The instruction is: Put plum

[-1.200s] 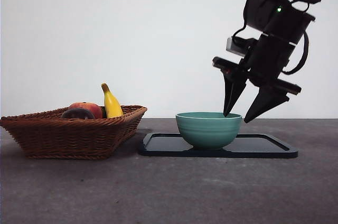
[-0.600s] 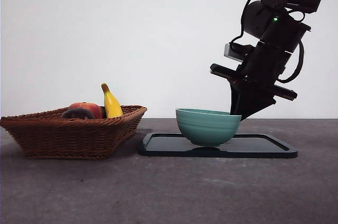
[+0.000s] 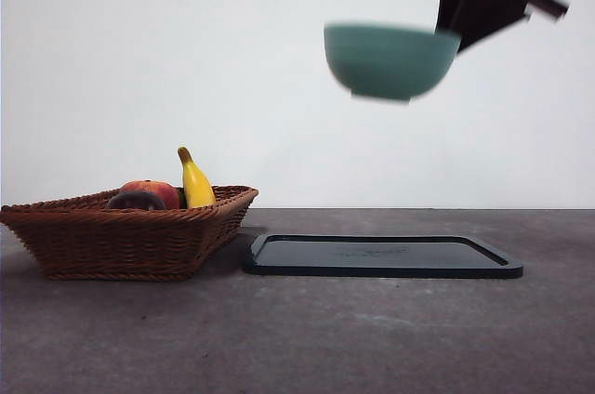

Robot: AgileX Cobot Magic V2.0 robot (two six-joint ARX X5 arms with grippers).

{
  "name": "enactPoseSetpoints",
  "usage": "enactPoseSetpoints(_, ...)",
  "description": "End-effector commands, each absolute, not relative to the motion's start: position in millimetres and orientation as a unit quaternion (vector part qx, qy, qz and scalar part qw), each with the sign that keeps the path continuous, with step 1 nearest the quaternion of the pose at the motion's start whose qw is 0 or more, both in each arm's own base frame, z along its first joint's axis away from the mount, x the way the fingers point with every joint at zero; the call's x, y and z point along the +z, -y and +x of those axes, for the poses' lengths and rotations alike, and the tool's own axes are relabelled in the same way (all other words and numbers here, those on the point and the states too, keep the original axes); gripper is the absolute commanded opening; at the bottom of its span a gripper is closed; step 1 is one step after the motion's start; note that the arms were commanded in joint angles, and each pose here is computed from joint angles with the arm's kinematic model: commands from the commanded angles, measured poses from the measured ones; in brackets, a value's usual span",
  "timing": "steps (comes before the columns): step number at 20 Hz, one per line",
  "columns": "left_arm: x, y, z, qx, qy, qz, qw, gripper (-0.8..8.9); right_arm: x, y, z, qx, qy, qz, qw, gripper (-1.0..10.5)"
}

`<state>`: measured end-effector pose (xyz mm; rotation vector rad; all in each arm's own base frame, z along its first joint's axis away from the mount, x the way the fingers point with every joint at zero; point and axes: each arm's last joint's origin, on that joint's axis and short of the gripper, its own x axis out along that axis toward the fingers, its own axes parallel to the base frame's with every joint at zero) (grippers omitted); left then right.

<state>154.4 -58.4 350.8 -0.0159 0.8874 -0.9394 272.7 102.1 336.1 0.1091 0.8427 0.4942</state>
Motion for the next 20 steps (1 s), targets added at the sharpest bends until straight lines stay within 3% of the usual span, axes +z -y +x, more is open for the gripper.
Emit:
enactPoseSetpoints(1,355.0,59.4,155.9,-0.444,-0.405,-0.003,0.799,4.36,349.7,-102.8,252.9,0.254,-0.386,0.034,0.886,0.1)
enactPoseSetpoints(7,355.0,59.4,155.9,-0.444,-0.405,-0.003,0.799,4.36,315.7,-106.8,207.4,0.272,-0.399,0.011,0.876,0.1)
enactPoseSetpoints(15,355.0,59.4,155.9,-0.444,-0.405,-0.004,0.799,4.36,235.5,-130.5,196.2,0.294,-0.441,0.012,0.848,0.1)
enactPoseSetpoints(20,355.0,59.4,155.9,-0.444,-0.405,-0.004,0.799,4.36,207.0,-142.7,199.9,0.280,-0.470,-0.014,0.837,0.1)
